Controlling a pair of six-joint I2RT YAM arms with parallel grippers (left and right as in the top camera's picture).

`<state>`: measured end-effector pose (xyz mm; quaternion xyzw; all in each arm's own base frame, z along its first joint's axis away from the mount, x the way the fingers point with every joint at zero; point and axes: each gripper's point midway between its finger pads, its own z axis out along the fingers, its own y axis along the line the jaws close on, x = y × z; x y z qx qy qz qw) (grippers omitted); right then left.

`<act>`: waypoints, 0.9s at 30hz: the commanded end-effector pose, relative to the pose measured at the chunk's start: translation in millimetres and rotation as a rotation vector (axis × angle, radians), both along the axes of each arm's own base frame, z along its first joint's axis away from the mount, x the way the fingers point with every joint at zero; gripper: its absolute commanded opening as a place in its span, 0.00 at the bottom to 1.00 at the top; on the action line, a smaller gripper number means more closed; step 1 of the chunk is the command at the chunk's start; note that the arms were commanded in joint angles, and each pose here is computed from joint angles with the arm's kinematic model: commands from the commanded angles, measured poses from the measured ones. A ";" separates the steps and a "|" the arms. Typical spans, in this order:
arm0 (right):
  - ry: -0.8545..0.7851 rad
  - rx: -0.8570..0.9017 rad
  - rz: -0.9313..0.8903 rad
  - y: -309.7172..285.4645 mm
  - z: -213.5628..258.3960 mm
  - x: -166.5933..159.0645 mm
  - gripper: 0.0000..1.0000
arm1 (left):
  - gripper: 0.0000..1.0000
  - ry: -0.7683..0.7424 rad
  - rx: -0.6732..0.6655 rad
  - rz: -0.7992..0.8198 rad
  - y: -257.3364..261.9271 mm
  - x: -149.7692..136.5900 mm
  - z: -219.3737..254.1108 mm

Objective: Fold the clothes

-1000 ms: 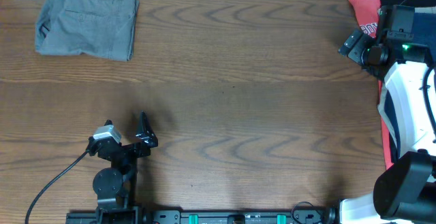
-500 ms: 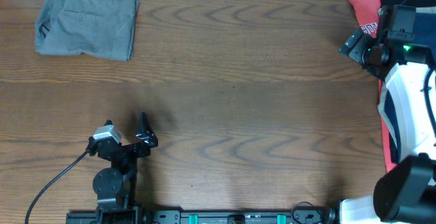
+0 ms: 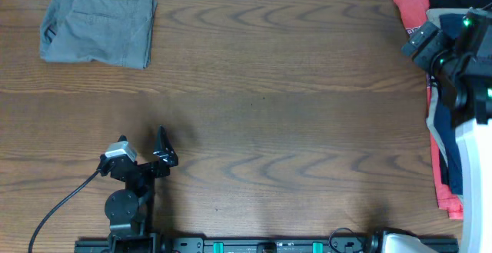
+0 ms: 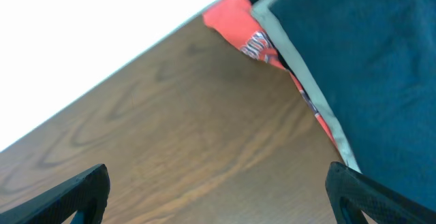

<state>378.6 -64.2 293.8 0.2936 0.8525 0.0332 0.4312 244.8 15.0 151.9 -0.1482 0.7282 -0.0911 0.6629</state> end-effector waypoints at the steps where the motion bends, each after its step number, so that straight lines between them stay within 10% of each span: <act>1: -0.083 -0.014 0.052 19.1 31.4 -10.8 0.99 | 0.98 0.052 0.014 0.029 4.9 -1.7 -15.3; 18: -0.359 -0.014 0.212 72.5 112.1 -87.6 0.99 | 0.98 0.052 0.014 0.029 4.9 -1.7 -15.3; 27: -0.322 -0.006 0.222 70.4 45.9 -133.7 0.99 | 0.98 0.052 0.014 0.029 4.9 -1.7 -15.3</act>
